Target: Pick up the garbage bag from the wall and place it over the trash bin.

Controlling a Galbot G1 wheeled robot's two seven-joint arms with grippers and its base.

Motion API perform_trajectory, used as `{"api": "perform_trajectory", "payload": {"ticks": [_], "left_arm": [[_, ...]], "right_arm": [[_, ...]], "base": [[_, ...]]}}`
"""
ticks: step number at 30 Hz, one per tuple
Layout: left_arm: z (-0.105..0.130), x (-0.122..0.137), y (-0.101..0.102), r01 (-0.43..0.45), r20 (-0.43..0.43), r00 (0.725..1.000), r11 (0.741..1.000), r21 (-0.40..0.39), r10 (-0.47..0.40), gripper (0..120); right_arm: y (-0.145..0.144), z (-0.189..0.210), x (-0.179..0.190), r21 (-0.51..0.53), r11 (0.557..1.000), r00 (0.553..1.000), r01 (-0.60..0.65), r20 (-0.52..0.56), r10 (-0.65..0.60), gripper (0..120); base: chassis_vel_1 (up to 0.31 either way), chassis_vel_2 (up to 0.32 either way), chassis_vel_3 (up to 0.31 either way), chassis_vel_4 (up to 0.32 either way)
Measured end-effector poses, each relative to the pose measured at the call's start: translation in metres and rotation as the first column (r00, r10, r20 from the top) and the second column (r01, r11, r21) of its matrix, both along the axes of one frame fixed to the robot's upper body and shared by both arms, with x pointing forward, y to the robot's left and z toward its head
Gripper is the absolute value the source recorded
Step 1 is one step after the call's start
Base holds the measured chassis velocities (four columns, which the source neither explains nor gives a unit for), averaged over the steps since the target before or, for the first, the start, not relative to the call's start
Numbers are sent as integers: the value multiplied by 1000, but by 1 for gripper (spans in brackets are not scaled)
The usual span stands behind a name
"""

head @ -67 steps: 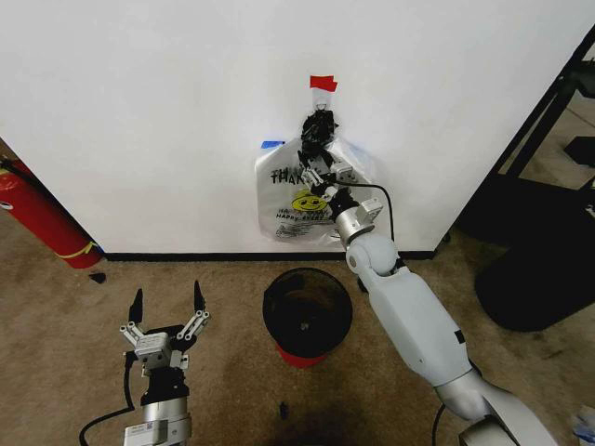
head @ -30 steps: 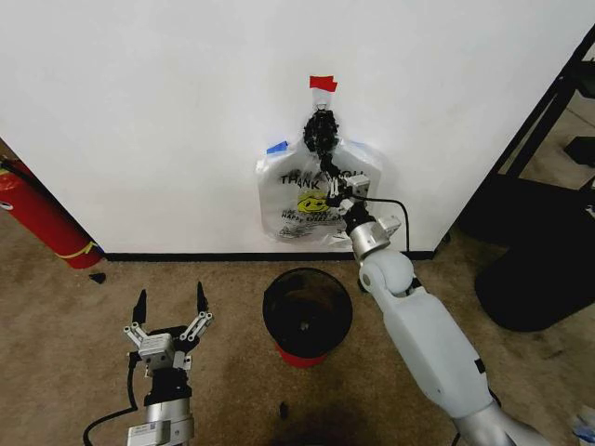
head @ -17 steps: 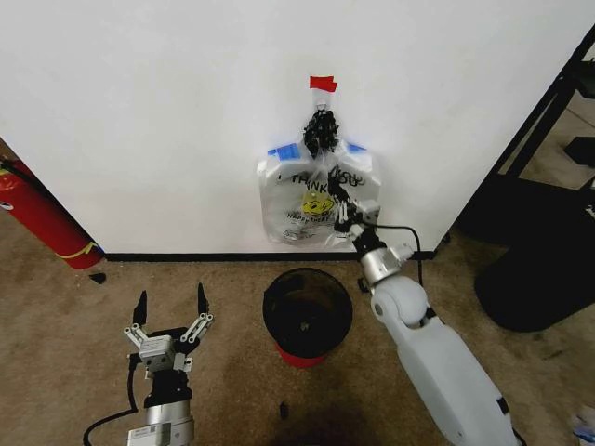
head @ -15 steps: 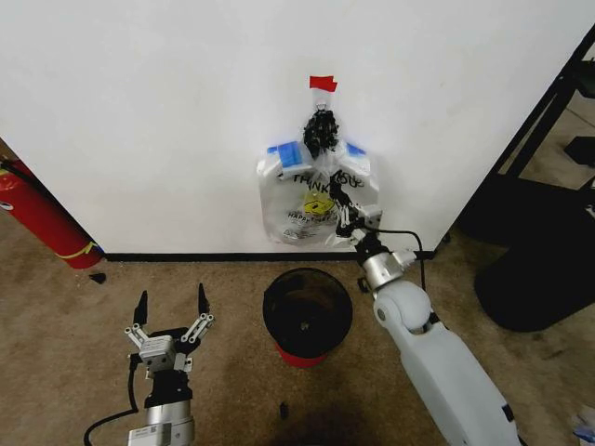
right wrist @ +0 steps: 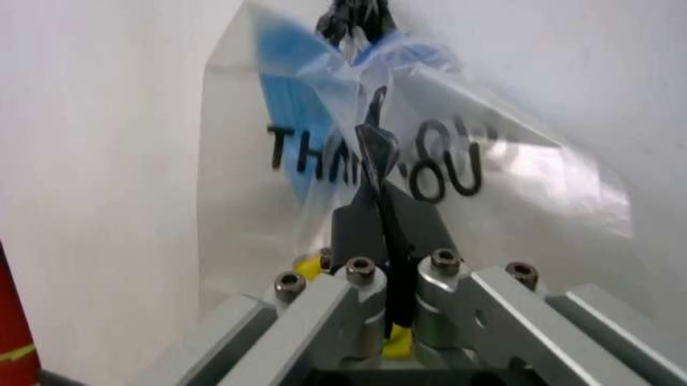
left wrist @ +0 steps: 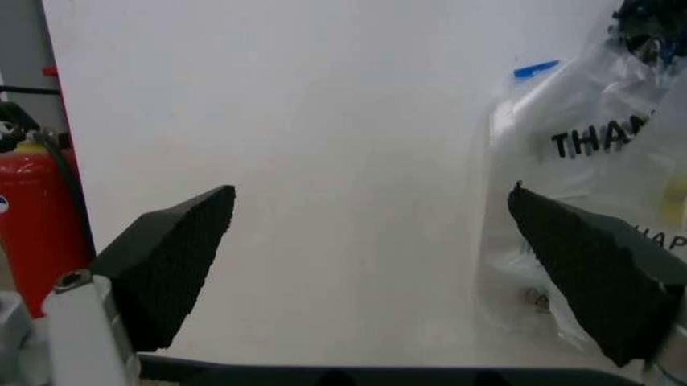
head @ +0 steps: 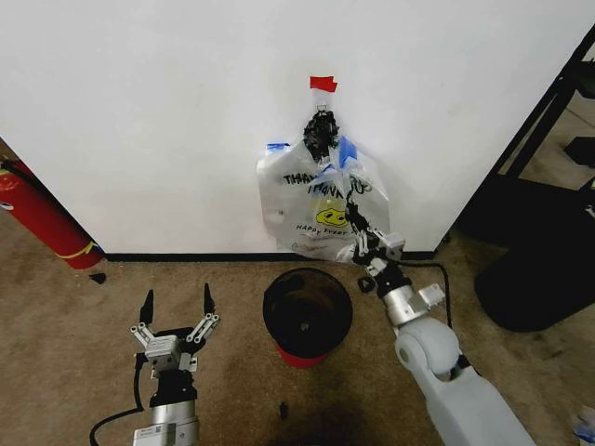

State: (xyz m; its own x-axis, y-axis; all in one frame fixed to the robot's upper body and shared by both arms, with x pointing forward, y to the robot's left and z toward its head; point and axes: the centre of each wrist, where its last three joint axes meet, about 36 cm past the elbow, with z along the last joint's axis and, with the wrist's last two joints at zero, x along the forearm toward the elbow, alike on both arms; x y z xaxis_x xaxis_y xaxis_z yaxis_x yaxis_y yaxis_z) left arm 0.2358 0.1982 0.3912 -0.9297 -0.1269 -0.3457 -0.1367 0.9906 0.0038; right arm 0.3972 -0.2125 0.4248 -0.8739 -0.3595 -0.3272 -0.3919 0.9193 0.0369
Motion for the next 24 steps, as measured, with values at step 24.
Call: {"api": "perform_trajectory", "payload": {"ticks": [24], "left_arm": [[-2, 1, -4, 19, -2, 1000, 1000, -9, -19, 100]], "right_arm": [[-42, -35, -82, -74, 996, 998, 41, 40, -38, 0]], "base": [[0, 0, 0, 0]]}}
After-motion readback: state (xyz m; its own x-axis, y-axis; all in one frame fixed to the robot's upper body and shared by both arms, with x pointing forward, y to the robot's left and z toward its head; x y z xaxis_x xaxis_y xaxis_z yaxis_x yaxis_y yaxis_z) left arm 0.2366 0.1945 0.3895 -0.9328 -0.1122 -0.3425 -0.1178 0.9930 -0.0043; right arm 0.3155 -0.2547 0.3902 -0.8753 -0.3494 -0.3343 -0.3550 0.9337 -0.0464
